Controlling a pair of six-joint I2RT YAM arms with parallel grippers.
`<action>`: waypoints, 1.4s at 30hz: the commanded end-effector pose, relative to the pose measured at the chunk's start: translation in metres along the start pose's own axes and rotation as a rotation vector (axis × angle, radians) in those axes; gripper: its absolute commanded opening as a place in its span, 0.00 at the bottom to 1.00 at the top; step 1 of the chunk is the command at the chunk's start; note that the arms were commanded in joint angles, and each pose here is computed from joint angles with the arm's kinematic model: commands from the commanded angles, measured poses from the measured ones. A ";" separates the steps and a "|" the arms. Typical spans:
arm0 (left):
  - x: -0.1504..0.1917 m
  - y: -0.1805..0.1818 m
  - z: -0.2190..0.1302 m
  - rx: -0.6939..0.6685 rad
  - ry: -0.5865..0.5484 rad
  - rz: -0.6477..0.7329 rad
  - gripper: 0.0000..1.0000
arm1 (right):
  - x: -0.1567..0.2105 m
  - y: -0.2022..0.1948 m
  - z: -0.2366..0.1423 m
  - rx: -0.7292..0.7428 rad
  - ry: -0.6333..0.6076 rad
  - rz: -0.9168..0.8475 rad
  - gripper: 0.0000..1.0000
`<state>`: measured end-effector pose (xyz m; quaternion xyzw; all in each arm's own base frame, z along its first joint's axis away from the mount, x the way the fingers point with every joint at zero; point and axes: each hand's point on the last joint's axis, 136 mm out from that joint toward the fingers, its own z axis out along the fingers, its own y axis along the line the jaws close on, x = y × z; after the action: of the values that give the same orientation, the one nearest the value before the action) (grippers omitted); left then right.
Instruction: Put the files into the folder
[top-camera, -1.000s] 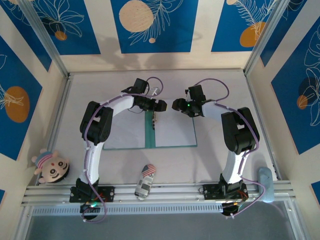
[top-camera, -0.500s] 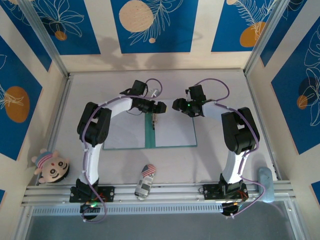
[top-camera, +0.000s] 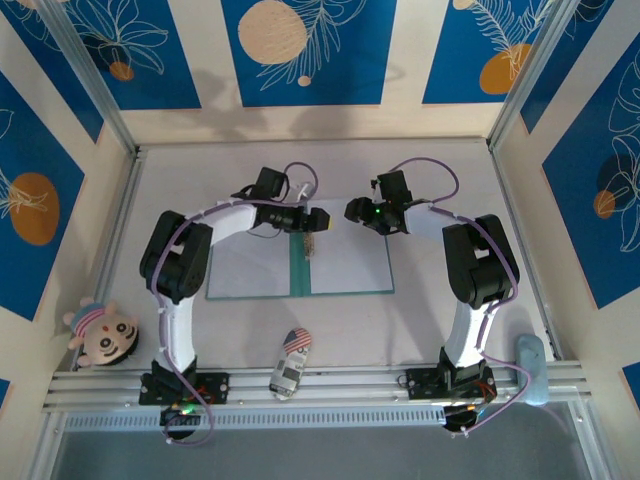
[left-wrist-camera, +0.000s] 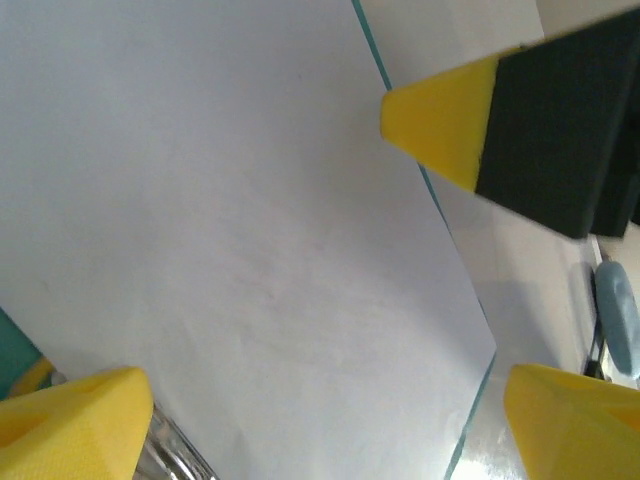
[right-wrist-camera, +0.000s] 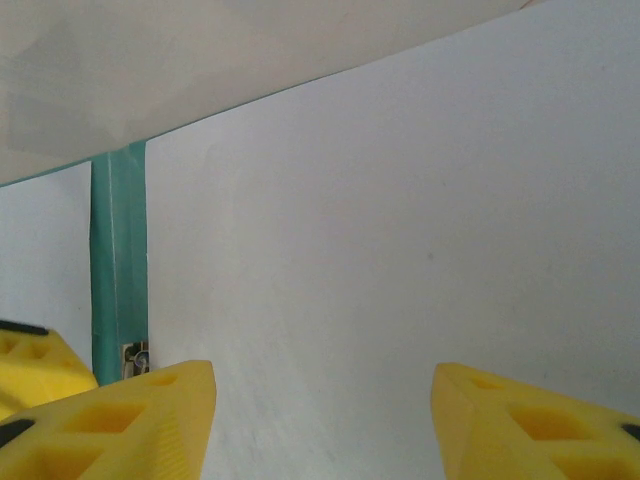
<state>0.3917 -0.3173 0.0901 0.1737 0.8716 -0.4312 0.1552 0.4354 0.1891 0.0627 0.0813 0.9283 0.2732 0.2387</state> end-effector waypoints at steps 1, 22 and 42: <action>-0.004 -0.035 -0.020 0.108 -0.026 0.028 0.91 | -0.002 0.006 -0.012 -0.018 -0.014 -0.004 0.60; 0.070 0.056 -0.137 -0.659 -0.066 -0.121 0.93 | 0.029 0.053 -0.041 -0.035 0.006 -0.039 0.60; 0.154 0.112 -0.146 -0.849 0.094 -0.258 0.90 | 0.094 0.112 -0.034 0.302 0.109 -0.054 0.58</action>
<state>0.2909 -0.1135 0.0436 0.0165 0.9901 -0.0402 0.1337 0.3413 0.2971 0.1140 0.0581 0.9674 0.1645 0.1837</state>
